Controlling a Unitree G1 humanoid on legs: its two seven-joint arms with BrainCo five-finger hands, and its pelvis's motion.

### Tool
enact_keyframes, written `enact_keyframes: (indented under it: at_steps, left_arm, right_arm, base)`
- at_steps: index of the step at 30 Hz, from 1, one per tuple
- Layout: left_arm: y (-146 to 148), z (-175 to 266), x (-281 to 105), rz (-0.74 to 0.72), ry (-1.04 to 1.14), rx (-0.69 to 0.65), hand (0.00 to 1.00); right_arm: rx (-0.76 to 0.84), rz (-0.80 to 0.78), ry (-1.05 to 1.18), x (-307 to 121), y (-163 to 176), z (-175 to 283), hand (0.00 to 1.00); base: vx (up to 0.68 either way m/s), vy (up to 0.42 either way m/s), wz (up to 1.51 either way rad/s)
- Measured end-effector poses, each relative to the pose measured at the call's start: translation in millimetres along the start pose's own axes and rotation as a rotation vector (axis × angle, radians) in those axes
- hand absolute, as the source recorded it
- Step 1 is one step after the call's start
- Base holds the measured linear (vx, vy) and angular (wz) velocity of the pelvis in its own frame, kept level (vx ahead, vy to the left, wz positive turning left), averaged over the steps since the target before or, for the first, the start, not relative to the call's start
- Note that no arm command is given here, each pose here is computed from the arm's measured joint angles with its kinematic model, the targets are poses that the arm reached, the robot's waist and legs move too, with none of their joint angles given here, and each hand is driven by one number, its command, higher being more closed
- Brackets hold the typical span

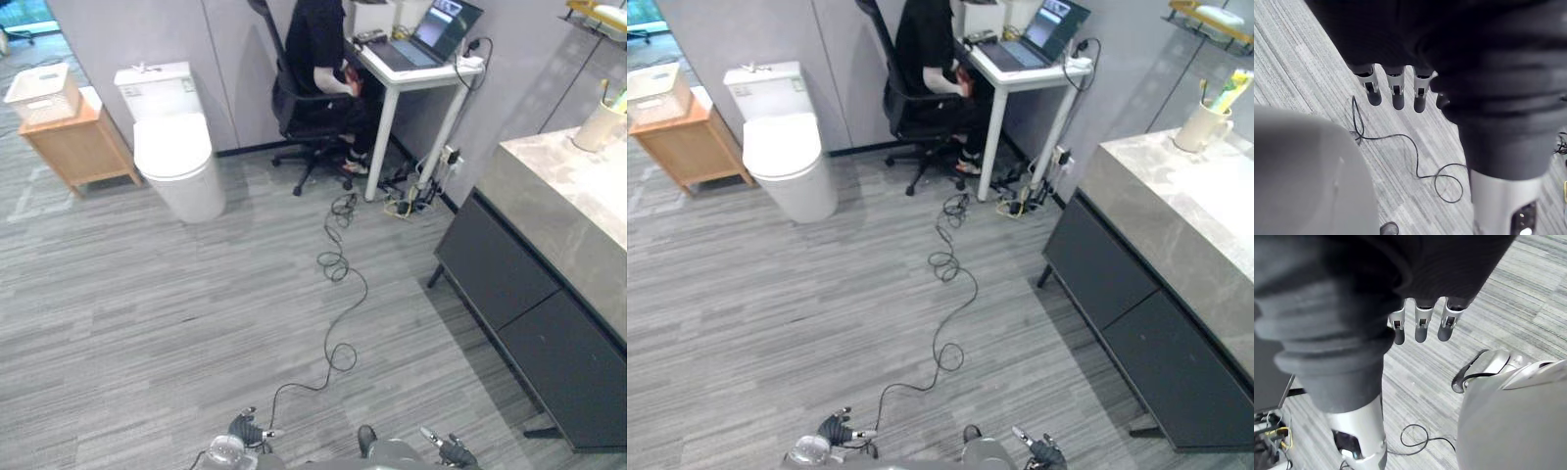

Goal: Organize washtable

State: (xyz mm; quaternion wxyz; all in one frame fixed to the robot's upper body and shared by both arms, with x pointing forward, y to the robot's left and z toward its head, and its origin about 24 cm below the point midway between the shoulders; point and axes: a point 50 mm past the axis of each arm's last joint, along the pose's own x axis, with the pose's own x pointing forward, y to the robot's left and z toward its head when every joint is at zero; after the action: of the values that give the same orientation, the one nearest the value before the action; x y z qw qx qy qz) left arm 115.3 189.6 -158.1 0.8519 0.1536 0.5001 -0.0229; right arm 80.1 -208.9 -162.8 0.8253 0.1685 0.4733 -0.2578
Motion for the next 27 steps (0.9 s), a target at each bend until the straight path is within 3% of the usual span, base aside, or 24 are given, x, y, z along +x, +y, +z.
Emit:
enact_keyframes:
  at_steps: [3, 7, 10, 12, 19, 27]
  left_arm:
    - [12, 8, 2, 0.035, -0.024, -0.038, 0.00]
    - [-3, -3, -1, 0.011, 0.010, -0.083, 0.00]
    - [12, -3, 0, 0.043, 0.022, -0.047, 0.00]
    - [1, -8, -1, 0.020, 0.042, -0.045, 0.00]
    - [10, -15, -4, 0.039, 0.040, 0.067, 0.00]
    - [10, -26, -6, 0.047, 0.078, 0.005, 0.00]
  right_arm:
    - [0.015, 0.007, 0.005, 0, 6, -3, 0.00]
    - [-0.005, -0.013, -0.036, 1, -6, 10, 0.00]
    - [0.006, -0.021, 0.058, -2, -3, -12, 0.00]
    - [0.021, -0.051, 0.055, 0, -8, -7, 0.00]
    - [0.059, -0.079, 0.105, -7, -11, -28, 0.00]
    - [0.033, -0.050, 0.069, -2, 1, -14, 0.00]
  base:
    - [-0.15, -0.030, 0.90]
    - [-0.09, 0.141, 0.72]
    - [0.00, -0.089, 1.90]
    - [0.03, -0.007, 1.64]
    - [-0.10, 0.152, 1.00]
    - [-0.05, 0.074, 0.24]
